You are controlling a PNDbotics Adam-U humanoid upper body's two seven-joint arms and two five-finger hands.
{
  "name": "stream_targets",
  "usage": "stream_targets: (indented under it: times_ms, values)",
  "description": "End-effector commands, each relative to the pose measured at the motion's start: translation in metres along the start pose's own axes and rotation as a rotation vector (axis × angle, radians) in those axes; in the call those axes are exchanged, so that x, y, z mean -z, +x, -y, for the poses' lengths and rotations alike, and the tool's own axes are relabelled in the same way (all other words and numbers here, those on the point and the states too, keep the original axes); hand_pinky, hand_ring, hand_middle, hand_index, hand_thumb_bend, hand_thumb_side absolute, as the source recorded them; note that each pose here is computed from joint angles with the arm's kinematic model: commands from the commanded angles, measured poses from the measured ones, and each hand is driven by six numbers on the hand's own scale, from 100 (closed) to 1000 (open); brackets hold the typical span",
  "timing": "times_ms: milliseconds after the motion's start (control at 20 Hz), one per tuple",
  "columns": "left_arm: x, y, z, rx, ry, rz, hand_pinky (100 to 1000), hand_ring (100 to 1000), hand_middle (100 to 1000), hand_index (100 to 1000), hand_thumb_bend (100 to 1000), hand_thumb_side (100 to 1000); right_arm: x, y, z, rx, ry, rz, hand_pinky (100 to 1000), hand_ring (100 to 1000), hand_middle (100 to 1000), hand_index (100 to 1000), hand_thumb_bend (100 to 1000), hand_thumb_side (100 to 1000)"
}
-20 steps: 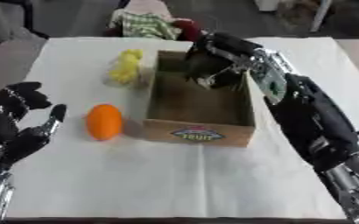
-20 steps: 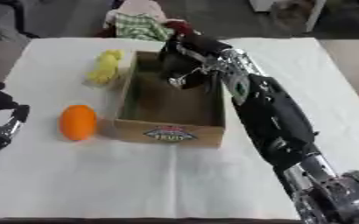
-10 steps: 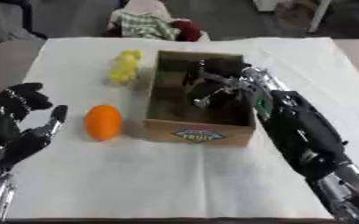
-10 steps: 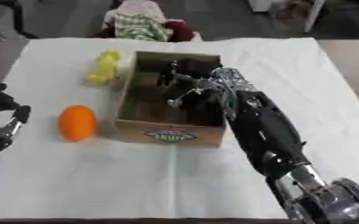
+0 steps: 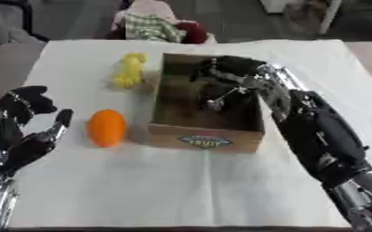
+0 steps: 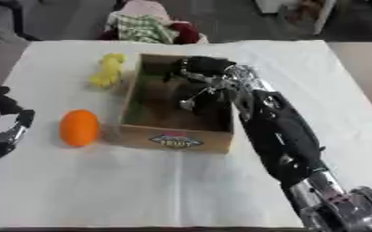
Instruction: Pick up objects on the table and place them in the box.
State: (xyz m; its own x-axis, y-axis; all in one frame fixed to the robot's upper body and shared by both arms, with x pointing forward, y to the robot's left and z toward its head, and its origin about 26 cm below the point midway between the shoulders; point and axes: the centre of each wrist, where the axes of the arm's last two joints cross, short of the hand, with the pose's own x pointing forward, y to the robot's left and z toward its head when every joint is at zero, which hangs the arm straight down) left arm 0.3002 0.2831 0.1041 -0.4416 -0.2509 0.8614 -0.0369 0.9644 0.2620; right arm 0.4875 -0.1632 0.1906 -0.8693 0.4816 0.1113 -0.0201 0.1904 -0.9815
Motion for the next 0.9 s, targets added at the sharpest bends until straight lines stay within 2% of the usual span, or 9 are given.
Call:
stream_targets:
  times_ms: [50, 200, 400, 550, 600, 700, 900]
  values:
    - [0.008, 0.008, -0.013, 0.053, 0.004, 0.033, 686, 572, 524, 715, 451, 100, -0.015, 0.004, 0.051, 0.026, -0.182, 0.047, 748, 916, 813, 853, 100, 168]
    - [0.014, 0.012, -0.022, 0.112, -0.013, 0.043, 687, 581, 530, 717, 470, 102, -0.038, 0.01, 0.078, 0.076, -0.273, 0.076, 747, 905, 810, 852, 100, 157]
    - [0.024, 0.019, -0.04, 0.241, -0.062, 0.051, 692, 601, 546, 721, 493, 116, -0.073, 0.018, 0.095, 0.12, -0.305, 0.088, 750, 905, 809, 852, 100, 162]
    - [0.029, 0.021, -0.048, 0.309, -0.093, 0.05, 693, 602, 547, 722, 496, 117, -0.09, 0.023, 0.1, 0.137, -0.303, 0.088, 750, 905, 809, 852, 100, 163]
    - [0.029, 0.021, -0.049, 0.318, -0.098, 0.049, 698, 616, 561, 732, 522, 150, -0.092, 0.024, 0.101, 0.142, -0.302, 0.087, 751, 907, 812, 851, 100, 175]
    - [0.039, 0.023, -0.068, 0.495, -0.212, 0.017, 702, 625, 570, 738, 537, 168, -0.119, 0.021, 0.094, 0.166, -0.324, 0.051, 753, 908, 812, 851, 100, 186]
    - [0.051, 0.02, -0.082, 0.687, -0.376, -0.024, 712, 647, 592, 743, 571, 196, -0.15, 0.024, 0.088, 0.204, -0.352, 0.002, 757, 916, 813, 853, 100, 216]
